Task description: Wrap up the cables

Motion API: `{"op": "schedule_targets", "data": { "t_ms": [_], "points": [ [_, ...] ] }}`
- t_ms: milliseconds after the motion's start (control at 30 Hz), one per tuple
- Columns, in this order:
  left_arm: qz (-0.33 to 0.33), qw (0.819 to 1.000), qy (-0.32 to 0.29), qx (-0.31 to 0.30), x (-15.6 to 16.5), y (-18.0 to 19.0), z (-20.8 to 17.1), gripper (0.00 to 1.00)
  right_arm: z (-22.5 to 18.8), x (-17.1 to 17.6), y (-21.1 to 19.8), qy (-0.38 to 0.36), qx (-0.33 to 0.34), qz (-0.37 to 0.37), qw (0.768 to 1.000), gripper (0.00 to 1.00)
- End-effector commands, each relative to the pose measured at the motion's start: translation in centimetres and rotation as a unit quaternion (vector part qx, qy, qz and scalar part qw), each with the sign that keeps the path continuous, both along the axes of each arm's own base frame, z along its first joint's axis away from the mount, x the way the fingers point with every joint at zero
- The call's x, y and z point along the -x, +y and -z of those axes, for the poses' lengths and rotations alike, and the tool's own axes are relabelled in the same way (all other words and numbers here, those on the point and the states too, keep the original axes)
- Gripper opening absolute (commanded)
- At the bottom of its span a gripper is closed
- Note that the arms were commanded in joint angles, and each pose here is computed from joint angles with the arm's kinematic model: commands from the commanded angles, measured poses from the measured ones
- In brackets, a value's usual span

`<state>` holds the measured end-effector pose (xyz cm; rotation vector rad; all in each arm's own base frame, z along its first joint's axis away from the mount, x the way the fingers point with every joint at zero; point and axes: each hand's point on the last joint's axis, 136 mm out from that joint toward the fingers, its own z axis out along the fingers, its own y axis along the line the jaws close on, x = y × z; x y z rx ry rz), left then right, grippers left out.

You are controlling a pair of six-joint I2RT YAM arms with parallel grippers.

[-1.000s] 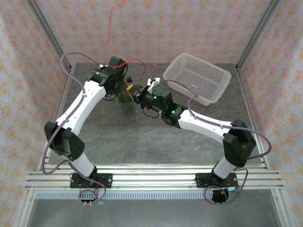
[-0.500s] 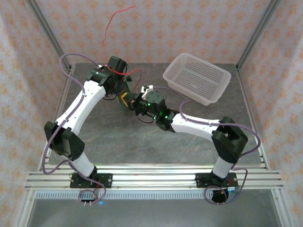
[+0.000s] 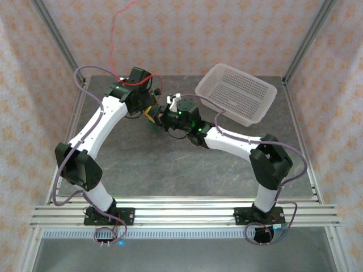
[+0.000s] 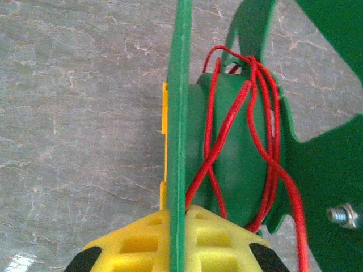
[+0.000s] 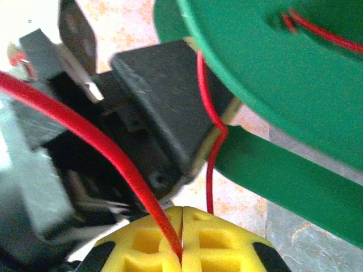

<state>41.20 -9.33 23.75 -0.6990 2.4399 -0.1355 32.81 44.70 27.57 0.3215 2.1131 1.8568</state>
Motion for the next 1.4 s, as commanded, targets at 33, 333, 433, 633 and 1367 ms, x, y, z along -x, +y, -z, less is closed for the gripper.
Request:
{"op": "schedule_targets", "data": {
  "t_ms": [33,333,433,633,1367],
  "points": [
    [-0.03,0.997,-0.062,0.016,-1.5,0.4,-2.5,0.0,2.7,2.5,-0.8,0.012,0.038,-0.018,0.999,0.0],
    [-0.084,0.992,-0.087,0.034,-1.6,2.4,-3.9,0.0,7.1,3.7,-9.5,0.028,0.115,0.119,0.986,0.0],
    [-0.087,0.991,-0.089,0.047,-1.6,2.3,-4.2,0.0,8.2,3.5,-9.8,0.043,0.118,0.131,0.983,0.0],
    [-0.093,0.987,-0.095,0.085,-1.7,1.5,-4.2,0.0,11.8,3.0,-9.3,0.094,0.104,0.151,0.979,0.0],
    [-0.067,0.974,-0.124,0.179,-0.4,1.5,-8.1,0.0,23.3,-1.4,-9.0,0.144,0.169,0.165,0.961,0.0]
  ]
}}
